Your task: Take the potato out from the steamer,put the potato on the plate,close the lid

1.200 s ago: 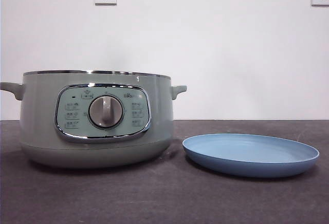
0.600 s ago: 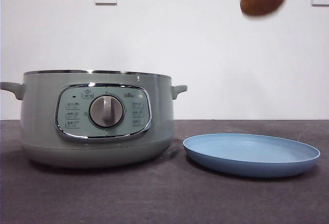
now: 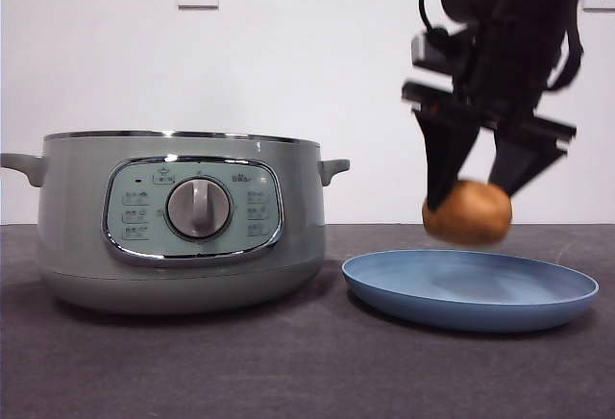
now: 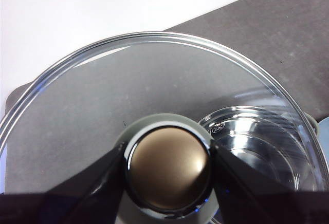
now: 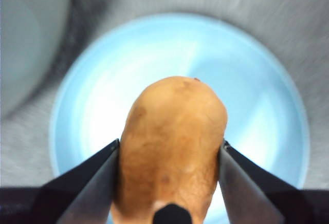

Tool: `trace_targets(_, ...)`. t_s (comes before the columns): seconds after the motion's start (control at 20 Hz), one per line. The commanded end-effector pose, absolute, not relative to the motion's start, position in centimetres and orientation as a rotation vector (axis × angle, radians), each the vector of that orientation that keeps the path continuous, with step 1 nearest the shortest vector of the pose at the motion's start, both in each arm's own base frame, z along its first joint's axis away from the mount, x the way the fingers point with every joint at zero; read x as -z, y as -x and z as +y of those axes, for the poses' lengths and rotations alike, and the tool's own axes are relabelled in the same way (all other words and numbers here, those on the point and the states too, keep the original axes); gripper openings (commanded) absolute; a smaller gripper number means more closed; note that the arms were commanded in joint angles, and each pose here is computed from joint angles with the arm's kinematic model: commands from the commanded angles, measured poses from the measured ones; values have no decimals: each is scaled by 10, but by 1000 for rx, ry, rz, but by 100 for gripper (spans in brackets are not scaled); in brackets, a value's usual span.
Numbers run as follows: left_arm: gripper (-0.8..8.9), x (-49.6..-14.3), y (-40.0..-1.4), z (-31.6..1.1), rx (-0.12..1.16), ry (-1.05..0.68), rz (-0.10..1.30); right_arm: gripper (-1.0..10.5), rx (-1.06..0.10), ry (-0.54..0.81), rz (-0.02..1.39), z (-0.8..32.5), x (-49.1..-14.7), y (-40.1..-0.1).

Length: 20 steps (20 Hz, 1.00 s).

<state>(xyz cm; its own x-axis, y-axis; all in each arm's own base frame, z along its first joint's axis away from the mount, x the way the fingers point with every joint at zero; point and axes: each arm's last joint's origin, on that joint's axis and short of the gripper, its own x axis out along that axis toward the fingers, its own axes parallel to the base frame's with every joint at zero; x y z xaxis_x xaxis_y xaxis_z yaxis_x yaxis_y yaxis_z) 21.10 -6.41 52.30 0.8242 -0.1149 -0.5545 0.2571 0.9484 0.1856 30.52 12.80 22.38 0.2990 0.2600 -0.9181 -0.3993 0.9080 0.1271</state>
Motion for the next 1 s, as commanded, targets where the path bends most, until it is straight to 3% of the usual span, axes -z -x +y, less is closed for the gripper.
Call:
trace_targets(0.05, -8, -524, -202, -61, 198, -262, 594, -9, -431, 131, 1231, 128, -204, -302)
trace_targets(0.6, -8, -524, -202, -61, 208, -259, 594, 9, -428, 137, 1266, 130, -186, -308)
trace_targets(0.65, -8, -524, -202, -62, 226, -254, 595, 50, -428, 138, 1268, 130, -186, -307)
trace_targets(0.8, -8, -524, -201, -62, 249, -246, 595, 462, -427, 138, 1275, 130, -186, -307)
trace_targets(0.85, -8, -524, -201, -62, 249, -246, 595, 514, -427, 138, 1274, 130, -186, -307)
trace_targets(1.0, -8, -524, -201, -62, 249, -246, 595, 512, -428, 138, 1272, 130, -186, -307)
